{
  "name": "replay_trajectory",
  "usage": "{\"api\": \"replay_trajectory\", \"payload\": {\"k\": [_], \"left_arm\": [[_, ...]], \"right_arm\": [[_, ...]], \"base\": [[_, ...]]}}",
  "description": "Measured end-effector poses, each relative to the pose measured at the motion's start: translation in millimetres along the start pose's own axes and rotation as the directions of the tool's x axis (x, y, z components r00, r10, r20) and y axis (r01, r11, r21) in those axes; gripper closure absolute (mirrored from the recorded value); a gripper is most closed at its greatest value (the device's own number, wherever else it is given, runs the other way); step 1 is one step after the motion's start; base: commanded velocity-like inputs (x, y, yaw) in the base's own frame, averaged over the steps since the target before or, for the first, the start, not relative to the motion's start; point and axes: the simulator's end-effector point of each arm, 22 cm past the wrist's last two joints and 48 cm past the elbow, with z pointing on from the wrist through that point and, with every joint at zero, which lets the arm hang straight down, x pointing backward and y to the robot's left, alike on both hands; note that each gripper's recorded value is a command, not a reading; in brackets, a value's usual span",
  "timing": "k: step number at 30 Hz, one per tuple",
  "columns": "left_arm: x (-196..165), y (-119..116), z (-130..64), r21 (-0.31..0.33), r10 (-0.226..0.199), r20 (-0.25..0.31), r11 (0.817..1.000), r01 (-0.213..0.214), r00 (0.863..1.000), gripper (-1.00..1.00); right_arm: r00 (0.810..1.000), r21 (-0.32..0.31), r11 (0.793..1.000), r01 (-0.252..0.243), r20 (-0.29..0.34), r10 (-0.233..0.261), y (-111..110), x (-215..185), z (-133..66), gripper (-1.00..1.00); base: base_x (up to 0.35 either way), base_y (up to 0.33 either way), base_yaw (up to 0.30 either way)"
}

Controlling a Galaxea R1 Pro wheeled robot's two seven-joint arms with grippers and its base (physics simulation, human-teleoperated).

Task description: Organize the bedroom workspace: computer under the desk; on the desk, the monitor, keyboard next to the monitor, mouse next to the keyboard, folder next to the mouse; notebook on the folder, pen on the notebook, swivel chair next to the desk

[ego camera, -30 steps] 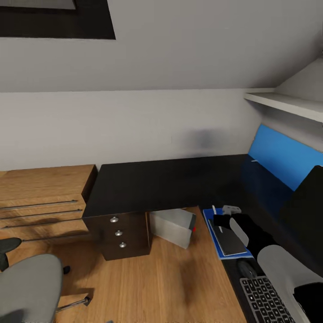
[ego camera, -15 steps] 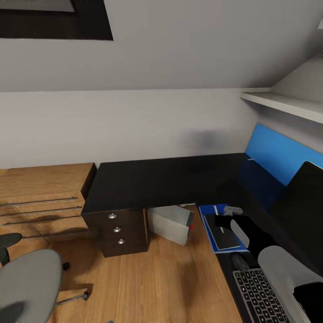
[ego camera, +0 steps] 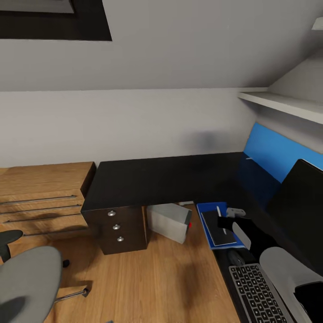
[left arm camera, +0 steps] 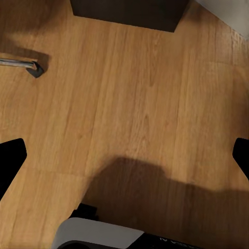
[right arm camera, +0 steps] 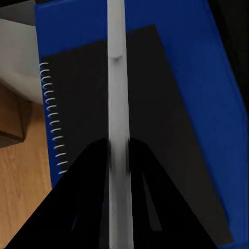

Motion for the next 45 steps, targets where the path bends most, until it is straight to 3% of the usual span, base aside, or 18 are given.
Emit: {"api": "replay_trajectory", "payload": {"k": [16,45], "left_arm": [[0,0,0.0,0.0,0.0,0.001,1.0,0.0,1.0,-1.0],[-2,-1,8.9,-0.005,-0.005,0.006,1.0,0.005,1.0,-1.0]], "right_arm": [[0.998,0.015,1.0,-0.006,0.063,0.005,-7,-6,3.0,1.0],[0.998,0.019,1.0,-0.006,0.062,0.005,-8,-1,13.0,1.0]], "base": [[0.0,0.0,0.0],[0.0,0.0,0.0]]}}
